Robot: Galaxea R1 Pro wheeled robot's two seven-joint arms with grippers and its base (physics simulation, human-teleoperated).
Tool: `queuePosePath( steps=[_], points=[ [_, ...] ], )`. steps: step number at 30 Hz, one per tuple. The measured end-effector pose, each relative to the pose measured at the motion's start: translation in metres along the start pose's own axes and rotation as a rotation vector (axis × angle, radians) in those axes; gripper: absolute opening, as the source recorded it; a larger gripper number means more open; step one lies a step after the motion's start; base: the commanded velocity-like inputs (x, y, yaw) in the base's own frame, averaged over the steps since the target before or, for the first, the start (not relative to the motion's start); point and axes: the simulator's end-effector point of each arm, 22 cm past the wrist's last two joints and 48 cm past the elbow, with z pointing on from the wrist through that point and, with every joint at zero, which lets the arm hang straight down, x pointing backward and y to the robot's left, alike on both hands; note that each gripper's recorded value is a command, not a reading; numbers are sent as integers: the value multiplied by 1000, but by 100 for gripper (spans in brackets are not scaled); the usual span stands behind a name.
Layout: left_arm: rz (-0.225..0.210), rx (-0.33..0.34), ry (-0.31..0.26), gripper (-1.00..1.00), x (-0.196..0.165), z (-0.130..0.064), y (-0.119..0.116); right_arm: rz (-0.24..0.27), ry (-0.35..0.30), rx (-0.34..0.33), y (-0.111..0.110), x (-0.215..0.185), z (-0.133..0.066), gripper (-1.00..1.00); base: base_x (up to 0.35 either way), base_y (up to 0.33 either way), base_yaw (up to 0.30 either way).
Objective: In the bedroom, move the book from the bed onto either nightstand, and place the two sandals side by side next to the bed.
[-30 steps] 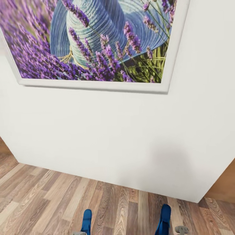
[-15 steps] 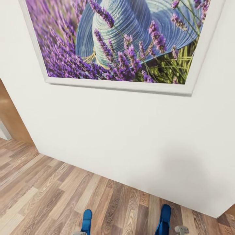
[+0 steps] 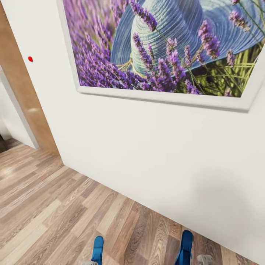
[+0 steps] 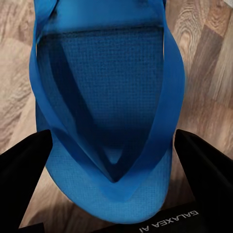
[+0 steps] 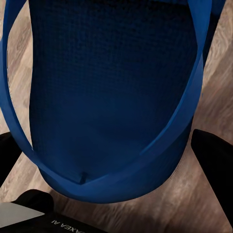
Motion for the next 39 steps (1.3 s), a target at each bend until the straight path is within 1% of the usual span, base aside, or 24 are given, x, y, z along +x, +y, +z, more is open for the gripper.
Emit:
queuePosePath(
  steps=[16, 22, 39],
  points=[
    [0, 2, 0, -100, 0, 0, -2, 0, 0, -1, 0, 0, 0, -100, 0, 0, 291],
    [-5, 0, 17, -100, 8, 0, -1, 0, 0, -1, 0, 0, 0, -100, 0, 0, 291],
    [-5, -1, 19, -100, 9, 0, -1, 0, 0, -1, 0, 0, 0, -100, 0, 0, 291]
  ],
)
